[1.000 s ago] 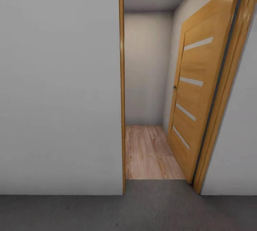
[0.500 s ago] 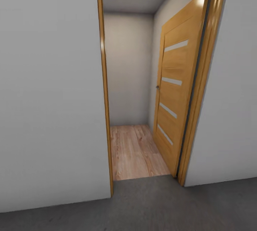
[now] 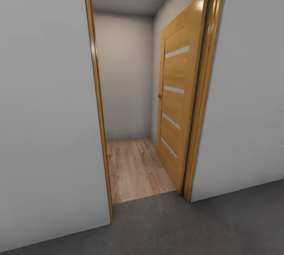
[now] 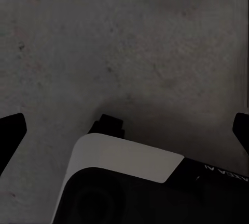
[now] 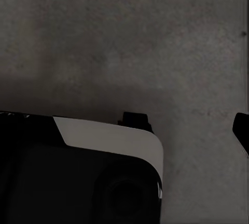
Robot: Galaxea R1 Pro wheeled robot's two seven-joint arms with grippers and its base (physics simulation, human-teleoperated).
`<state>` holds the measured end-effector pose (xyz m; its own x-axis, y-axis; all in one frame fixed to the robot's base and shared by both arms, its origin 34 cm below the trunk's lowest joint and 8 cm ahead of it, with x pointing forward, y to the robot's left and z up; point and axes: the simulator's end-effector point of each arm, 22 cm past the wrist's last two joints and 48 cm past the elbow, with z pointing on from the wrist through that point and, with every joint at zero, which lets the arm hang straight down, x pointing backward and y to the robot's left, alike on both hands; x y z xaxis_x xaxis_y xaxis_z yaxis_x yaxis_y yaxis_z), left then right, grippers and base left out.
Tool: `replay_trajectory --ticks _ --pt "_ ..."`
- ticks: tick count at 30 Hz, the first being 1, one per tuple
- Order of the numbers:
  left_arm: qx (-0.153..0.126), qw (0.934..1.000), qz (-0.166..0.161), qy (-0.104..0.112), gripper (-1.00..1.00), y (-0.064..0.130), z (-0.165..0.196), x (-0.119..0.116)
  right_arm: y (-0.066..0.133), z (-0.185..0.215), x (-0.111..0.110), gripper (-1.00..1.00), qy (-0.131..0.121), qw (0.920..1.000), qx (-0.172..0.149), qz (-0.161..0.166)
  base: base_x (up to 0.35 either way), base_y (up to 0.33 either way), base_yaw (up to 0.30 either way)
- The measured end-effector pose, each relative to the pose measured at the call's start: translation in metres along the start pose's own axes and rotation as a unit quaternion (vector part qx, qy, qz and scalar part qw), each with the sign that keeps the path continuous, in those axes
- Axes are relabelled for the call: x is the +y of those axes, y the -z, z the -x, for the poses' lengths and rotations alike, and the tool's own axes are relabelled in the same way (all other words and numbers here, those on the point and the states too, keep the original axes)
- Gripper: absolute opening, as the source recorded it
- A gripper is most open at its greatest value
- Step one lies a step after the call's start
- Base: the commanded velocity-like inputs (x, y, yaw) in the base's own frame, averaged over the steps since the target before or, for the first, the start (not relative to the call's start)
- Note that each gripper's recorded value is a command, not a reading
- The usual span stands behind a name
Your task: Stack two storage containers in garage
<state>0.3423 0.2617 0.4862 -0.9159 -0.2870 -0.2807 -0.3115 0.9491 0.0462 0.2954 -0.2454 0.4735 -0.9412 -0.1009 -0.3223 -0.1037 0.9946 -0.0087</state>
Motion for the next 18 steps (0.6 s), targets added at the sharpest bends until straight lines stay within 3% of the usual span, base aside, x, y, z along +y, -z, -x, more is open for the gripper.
replay_trajectory --ticks 18 --pt "0.000 1.0000 0.000 -0.001 1.00 0.0001 -0.0001 -0.0001 0.0000 -0.0005 -0.0002 1.00 0.003 1.0000 0.001 0.001 0.297 -0.116 -0.004"
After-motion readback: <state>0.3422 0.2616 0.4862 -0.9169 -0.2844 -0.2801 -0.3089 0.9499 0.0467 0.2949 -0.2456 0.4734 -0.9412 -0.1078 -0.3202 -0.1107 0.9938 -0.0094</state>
